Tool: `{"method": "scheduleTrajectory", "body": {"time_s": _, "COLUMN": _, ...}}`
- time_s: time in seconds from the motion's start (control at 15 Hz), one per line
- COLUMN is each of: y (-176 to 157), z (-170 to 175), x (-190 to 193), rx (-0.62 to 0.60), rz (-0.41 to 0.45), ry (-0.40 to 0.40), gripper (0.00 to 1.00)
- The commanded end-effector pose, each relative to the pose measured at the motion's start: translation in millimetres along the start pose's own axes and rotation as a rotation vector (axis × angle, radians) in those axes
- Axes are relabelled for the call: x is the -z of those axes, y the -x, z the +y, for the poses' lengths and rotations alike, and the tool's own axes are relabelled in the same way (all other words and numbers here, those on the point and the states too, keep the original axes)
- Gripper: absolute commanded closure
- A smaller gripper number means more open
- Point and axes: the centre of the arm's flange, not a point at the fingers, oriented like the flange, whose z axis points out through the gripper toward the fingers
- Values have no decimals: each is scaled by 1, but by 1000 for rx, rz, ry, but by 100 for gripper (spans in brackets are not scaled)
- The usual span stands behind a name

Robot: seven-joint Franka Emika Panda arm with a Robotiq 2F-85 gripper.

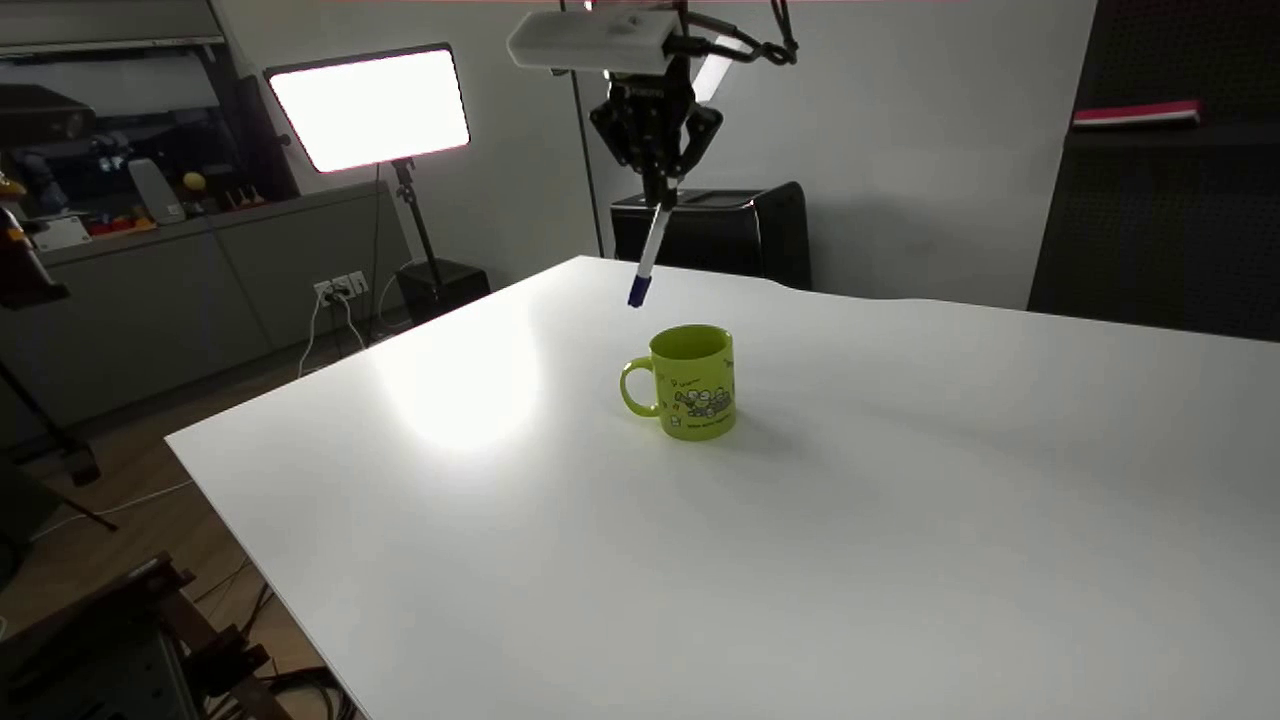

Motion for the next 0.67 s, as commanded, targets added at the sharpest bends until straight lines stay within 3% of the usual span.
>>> {"method": "scheduleTrajectory", "body": {"time_s": 0.0, "y": -16, "z": 8, "x": -17, "rx": -15, "rz": -64, "ry": -70, "gripper": 96}}
{"method": "scheduleTrajectory", "body": {"time_s": 0.6, "y": -12, "z": 35, "x": -87, "rx": -63, "rz": -242, "ry": -132, "gripper": 96}}
